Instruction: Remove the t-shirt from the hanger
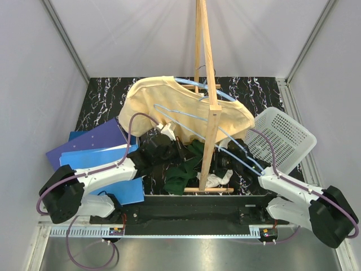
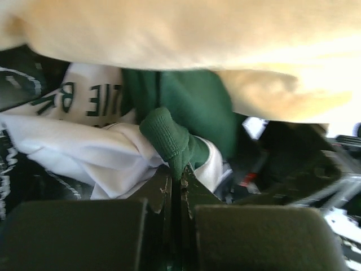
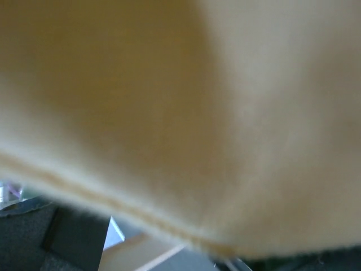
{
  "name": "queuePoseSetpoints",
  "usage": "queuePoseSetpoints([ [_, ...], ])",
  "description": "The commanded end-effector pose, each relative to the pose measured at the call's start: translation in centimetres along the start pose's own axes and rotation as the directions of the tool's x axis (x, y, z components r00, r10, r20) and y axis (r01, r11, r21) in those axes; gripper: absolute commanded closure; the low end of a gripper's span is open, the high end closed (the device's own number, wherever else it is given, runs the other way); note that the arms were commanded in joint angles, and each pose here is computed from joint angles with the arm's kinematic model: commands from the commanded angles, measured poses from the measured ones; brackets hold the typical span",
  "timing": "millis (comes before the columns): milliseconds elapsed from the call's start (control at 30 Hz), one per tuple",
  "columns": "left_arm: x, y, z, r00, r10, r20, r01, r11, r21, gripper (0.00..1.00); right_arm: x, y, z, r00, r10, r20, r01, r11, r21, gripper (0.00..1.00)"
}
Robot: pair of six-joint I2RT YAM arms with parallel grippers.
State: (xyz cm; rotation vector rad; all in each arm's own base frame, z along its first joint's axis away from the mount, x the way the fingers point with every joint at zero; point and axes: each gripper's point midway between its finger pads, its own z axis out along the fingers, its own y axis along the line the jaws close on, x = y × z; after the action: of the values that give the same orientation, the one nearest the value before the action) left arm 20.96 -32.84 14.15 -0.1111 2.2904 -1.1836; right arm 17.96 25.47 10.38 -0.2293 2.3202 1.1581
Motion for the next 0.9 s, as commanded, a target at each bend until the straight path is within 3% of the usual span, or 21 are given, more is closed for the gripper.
queuePoseSetpoints([
  [0,-1.3,-5.3,-0.3,1.0,-0.007,0.012,0.004,0.98,0.2,1.0,-2.5,1.4,1.4,0.984,-0.127,0.125,0.128,0.992,-0.002,0.0],
  [100,-0.6,-5.2,-0.3,1.0,-0.018,-0.02,0.022,0.977,0.211,1.0,-3.0,1.1,1.7,0.974,-0.14,0.177,0.138,0.99,0.02,0.0],
  [167,-0.1,-4.8,-0.4,0.999,-0.023,-0.032,0.029,0.977,0.21,1.0,-3.3,0.9,1.6,0.969,-0.142,0.202,0.139,0.99,0.027,0.06],
  [267,0.3,-4.6,-0.6,0.999,-0.022,-0.045,0.031,0.976,0.218,0.97,-3.4,0.5,1.5,0.962,-0.145,0.231,0.14,0.989,0.036,0.67],
  [333,0.3,-4.2,-0.7,0.999,-0.012,-0.046,0.021,0.981,0.194,0.78,-3.4,-0.2,1.4,0.96,-0.125,0.251,0.114,0.992,0.06,0.97],
  [400,0.2,-3.5,-0.9,0.999,0.001,-0.035,0.004,0.988,0.154,0.61,-3.4,-0.3,1.0,0.959,-0.12,0.256,0.107,0.992,0.066,1.0],
  [500,-0.1,-2.5,-1.5,1.0,0.028,-0.013,-0.026,0.994,0.109,0.45,-3.5,0.5,-0.1,0.955,-0.119,0.271,0.11,0.993,0.049,1.0],
  [733,-1.8,-1.2,-4.9,0.992,0.094,0.084,-0.096,0.995,0.022,0.36,-5.4,5.1,-6.7,0.913,-0.056,0.403,0.091,0.993,-0.068,1.0],
  [867,-2.5,0.1,-6.7,0.985,0.103,0.139,-0.1,0.995,-0.027,0.35,-5.7,4.9,-9.5,0.896,0.001,0.445,0.015,0.999,-0.034,1.0],
])
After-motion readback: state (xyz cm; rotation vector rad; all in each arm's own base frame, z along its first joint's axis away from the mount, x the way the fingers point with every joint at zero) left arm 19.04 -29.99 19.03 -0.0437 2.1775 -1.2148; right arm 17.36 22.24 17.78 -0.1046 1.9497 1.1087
